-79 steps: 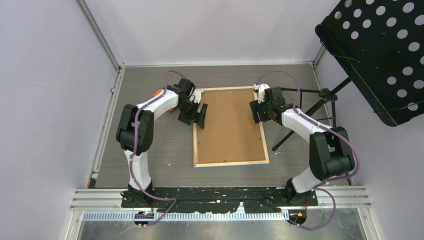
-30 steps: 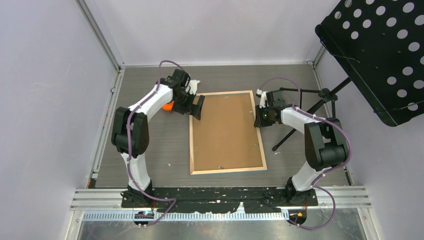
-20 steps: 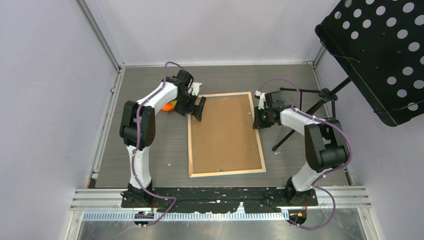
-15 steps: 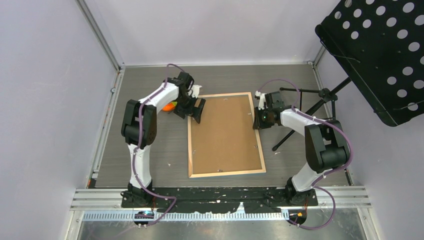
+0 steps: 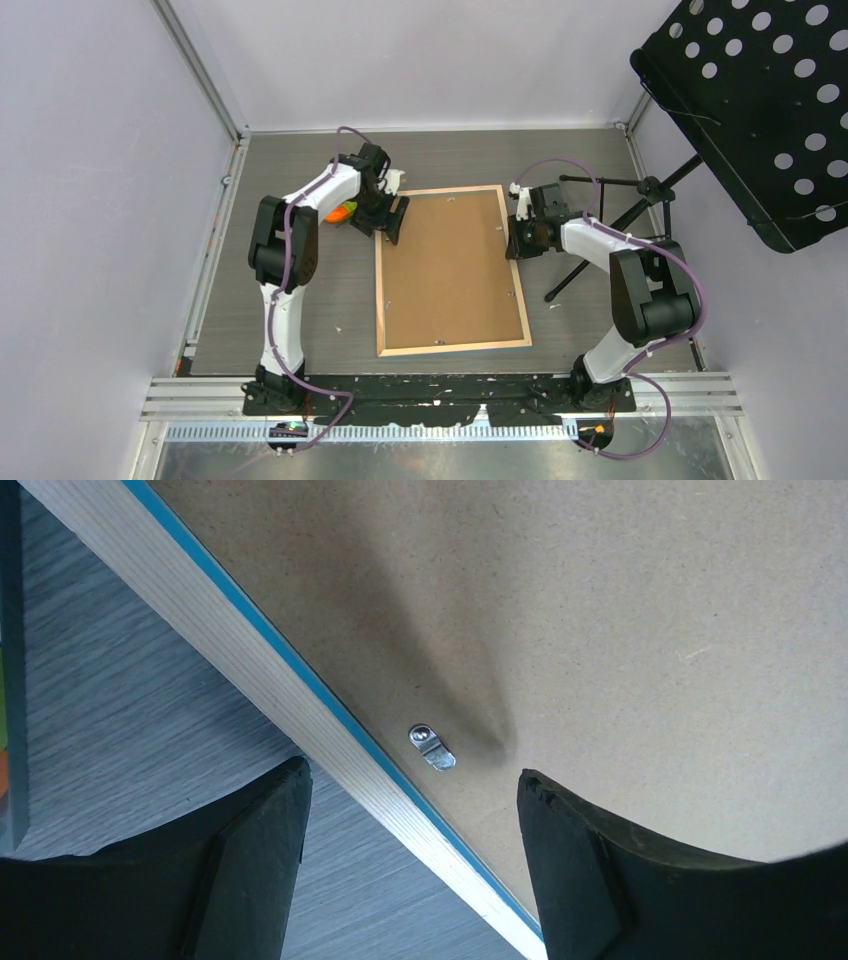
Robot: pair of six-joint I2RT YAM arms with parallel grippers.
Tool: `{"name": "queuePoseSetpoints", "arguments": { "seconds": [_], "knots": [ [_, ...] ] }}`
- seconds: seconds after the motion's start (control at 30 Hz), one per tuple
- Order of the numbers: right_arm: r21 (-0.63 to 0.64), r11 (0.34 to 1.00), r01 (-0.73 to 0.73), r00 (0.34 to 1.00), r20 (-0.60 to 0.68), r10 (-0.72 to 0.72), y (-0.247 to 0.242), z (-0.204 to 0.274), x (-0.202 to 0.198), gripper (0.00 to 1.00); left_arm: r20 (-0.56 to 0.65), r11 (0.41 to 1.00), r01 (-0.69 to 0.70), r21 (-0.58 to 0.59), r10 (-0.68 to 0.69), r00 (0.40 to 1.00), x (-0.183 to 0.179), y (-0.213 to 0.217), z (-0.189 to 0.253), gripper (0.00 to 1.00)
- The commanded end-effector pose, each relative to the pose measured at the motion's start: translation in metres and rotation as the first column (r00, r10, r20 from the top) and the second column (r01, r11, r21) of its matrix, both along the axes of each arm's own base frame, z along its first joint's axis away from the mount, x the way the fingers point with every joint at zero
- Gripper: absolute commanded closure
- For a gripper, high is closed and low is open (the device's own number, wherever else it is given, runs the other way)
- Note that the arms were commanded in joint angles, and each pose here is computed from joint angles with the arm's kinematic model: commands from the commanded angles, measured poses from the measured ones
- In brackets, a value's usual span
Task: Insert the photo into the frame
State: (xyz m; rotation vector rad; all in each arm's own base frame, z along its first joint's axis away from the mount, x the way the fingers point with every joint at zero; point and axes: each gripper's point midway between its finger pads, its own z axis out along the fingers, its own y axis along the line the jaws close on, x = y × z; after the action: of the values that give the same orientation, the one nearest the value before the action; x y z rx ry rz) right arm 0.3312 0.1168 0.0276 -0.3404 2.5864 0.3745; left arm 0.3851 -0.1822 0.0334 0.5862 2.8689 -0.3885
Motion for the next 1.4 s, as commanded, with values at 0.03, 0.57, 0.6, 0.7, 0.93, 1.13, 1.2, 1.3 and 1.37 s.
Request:
{"name": "queuePoseSetpoints", "arguments": {
  "seconds": [0.03,0.57,0.6,0.7,0.93,1.13,1.2,1.3,1.37],
  "knots": [
    [0.031,0.997,-0.073,0.997,0.009,0.073,0.012,0.009,-0.007,0.94,0.056,1.000,-0.019,0.020,0.018,0.998,0.015,0.004,0.003,0.27],
    [0.053,0.996,-0.074,0.997,0.005,0.074,0.012,0.010,-0.008,0.94,0.065,0.998,-0.038,0.056,0.034,0.997,0.014,0.006,-0.001,0.36],
    [0.056,0.996,-0.073,0.997,0.004,0.073,0.012,0.010,-0.008,0.94,0.064,0.998,-0.037,0.056,0.034,0.997,0.014,0.006,0.000,0.36],
    [0.061,0.996,-0.072,0.997,0.004,0.071,0.012,0.011,-0.008,0.94,0.063,0.998,-0.036,0.057,0.033,0.997,0.013,0.006,-0.001,0.40],
    [0.065,0.995,-0.073,0.997,0.008,0.073,0.012,0.012,-0.008,0.94,0.070,0.998,-0.028,0.058,0.024,0.997,0.013,0.007,0.002,0.51],
    [0.067,0.995,-0.073,0.997,0.011,0.073,0.012,0.013,-0.007,0.94,0.076,0.998,-0.019,0.060,0.015,0.997,0.012,0.008,0.004,0.59],
    [0.068,0.995,-0.074,0.997,0.011,0.073,0.012,0.013,-0.007,0.94,0.072,0.998,-0.018,0.056,0.014,0.997,0.011,0.008,0.004,0.61],
    [0.068,0.995,-0.072,0.997,0.011,0.072,0.012,0.013,-0.007,0.94,0.075,0.999,-0.018,0.041,0.015,0.997,0.010,0.005,0.008,0.56],
    [0.067,0.995,-0.073,0.997,0.011,0.073,0.012,0.013,-0.007,0.94,0.073,0.999,-0.022,0.030,0.020,0.997,0.011,0.003,0.010,0.52]
  ]
}}
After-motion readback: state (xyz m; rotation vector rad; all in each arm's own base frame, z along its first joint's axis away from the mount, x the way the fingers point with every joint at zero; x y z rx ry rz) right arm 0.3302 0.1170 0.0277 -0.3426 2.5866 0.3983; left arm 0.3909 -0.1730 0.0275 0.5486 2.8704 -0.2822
